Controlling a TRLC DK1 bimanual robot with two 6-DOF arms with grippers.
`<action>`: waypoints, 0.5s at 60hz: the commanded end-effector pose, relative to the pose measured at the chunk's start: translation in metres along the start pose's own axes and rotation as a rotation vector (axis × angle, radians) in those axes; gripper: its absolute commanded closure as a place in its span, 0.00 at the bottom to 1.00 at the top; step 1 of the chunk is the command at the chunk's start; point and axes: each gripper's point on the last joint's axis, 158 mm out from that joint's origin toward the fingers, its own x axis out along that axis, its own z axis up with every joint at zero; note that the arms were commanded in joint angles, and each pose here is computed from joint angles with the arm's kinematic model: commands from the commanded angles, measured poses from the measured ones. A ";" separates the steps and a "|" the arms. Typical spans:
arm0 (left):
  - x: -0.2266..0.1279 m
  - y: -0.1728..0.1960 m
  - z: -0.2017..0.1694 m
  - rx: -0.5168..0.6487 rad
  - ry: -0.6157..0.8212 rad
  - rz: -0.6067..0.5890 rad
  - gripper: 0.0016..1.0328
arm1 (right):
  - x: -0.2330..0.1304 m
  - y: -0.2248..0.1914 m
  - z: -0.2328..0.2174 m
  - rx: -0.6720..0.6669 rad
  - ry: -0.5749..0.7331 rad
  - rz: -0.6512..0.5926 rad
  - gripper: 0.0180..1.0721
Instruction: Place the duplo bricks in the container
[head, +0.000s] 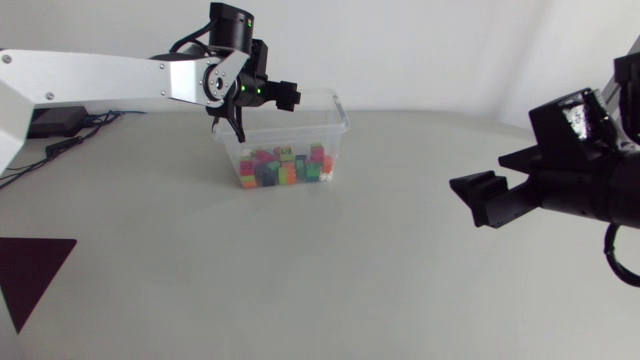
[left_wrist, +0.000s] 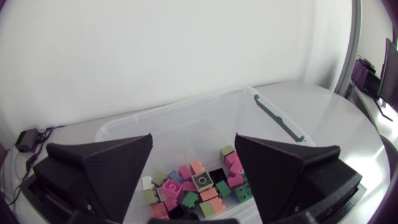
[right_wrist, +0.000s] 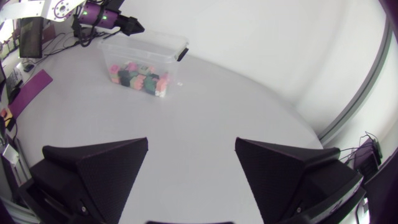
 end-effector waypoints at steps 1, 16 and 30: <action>-0.035 0.001 0.026 0.026 -0.064 0.003 0.05 | -0.002 -0.008 -0.007 -0.022 -0.013 -0.038 0.04; -0.104 0.038 0.041 0.056 -0.146 0.065 0.05 | -0.022 -0.039 -0.001 0.000 -0.122 -0.146 0.04; -0.154 0.070 0.034 0.063 -0.209 0.142 0.05 | -0.025 -0.048 -0.012 -0.005 -0.148 -0.188 0.04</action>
